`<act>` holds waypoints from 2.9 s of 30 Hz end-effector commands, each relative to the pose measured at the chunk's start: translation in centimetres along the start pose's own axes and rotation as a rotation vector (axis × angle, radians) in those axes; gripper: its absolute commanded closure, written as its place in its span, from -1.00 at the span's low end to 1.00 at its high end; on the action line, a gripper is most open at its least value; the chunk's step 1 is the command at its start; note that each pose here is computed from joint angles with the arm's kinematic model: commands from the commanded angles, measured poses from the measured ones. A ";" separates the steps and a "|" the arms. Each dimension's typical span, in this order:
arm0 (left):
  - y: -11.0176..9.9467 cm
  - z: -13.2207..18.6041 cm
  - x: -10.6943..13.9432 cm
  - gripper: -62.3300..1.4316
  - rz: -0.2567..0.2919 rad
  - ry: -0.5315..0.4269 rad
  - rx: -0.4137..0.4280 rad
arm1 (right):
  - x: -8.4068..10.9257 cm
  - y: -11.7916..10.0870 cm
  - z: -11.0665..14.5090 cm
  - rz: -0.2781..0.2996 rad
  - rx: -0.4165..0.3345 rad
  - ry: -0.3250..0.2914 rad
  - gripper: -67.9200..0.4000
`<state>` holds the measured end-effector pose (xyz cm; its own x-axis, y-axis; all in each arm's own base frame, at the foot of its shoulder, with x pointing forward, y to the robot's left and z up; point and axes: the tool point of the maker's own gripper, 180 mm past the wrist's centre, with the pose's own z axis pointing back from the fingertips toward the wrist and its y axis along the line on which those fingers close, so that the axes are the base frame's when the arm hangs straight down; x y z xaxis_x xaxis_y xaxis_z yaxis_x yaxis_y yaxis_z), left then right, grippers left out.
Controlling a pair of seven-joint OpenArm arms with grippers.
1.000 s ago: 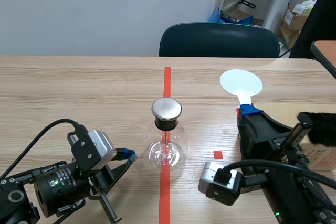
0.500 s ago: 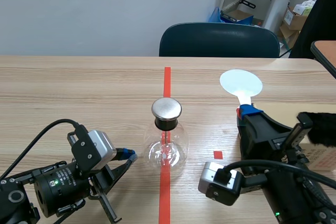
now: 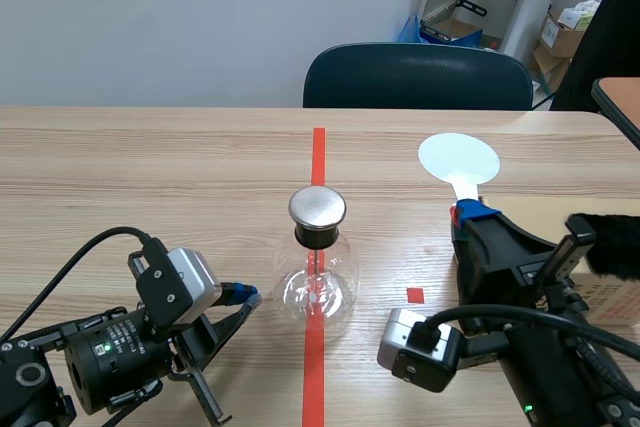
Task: Do the electroscope experiment
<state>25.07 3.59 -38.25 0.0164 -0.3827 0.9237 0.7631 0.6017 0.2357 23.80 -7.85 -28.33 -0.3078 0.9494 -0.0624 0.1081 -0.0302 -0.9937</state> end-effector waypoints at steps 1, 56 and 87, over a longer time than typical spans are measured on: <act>0.2 -0.3 1.1 0.78 0.002 -0.037 0.010 | -0.3 -0.7 -0.2 0.004 -0.025 0.008 0.94; 0.2 -0.3 1.1 0.78 0.002 -0.037 0.010 | 2.6 -0.7 0.0 0.006 -0.025 -0.152 0.94; 0.2 -0.3 1.1 0.78 0.002 -0.039 0.010 | 8.3 -0.6 1.9 0.010 -0.024 -0.488 0.94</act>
<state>25.08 3.60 -38.24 0.0160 -0.3825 0.9238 0.7629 0.6019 0.2360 19.06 -0.33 -29.11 -0.7234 0.6827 -0.1025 0.1090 -0.0337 -0.9935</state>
